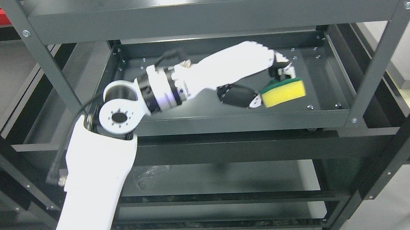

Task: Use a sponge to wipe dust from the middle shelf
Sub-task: 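Raise the sponge with the left hand up to the shelf above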

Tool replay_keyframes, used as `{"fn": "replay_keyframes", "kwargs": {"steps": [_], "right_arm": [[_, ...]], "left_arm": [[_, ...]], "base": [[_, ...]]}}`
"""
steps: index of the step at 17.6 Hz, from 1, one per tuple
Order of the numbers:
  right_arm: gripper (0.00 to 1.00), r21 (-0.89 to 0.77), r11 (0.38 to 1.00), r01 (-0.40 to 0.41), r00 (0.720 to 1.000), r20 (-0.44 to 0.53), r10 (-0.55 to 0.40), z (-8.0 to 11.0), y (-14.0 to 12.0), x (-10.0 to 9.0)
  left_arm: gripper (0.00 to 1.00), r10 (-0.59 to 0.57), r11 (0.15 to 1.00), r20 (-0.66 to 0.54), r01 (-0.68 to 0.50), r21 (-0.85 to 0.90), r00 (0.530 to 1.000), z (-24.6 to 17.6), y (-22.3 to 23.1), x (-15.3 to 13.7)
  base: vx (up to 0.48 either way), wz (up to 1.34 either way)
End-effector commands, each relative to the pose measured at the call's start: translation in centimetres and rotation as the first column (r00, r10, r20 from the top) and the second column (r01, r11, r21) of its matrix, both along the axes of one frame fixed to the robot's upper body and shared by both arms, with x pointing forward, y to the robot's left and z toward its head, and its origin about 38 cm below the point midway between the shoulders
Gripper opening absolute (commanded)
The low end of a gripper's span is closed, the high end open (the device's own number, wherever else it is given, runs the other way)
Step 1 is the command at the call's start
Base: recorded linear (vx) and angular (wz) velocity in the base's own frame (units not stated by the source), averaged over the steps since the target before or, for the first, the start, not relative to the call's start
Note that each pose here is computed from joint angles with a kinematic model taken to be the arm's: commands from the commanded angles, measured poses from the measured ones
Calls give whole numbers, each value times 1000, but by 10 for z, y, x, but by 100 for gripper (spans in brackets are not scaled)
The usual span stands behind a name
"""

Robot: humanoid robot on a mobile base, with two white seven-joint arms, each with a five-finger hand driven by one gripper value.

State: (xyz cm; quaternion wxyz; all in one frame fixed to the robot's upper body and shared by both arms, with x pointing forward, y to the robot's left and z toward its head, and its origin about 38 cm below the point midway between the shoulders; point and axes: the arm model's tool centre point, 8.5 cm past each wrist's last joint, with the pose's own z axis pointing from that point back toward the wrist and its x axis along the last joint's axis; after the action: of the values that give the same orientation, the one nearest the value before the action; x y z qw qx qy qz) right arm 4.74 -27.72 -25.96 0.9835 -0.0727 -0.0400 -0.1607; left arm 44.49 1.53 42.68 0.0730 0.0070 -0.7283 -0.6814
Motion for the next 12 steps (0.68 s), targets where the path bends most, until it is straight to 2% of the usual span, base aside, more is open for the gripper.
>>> {"fn": "replay_keyframes", "kwargs": {"steps": [1,3,8,12], "right_arm": [[100,3,1000,5,999,-51,-5,1,-10,-1],[100,2,1000,5,999,-50,-4,1,-10,0],[100,2,1000,5,999,-51,-5,1,-10,-1],[100,2,1000,5,999,-51,-5,1,-10,-1]], "left_arm": [[1,-109,964,236,44,262,966,46,-63,-47],[1,-119,959,268,42,279,956,56,-68,-52],[1,-81,953,482,-74,293,873,142,-65,-76],[1,-63,935,561,-148,321,825,156,-57,-77]], "base": [[11,-99],[-4,-67],[-6,24],[0,0]]}}
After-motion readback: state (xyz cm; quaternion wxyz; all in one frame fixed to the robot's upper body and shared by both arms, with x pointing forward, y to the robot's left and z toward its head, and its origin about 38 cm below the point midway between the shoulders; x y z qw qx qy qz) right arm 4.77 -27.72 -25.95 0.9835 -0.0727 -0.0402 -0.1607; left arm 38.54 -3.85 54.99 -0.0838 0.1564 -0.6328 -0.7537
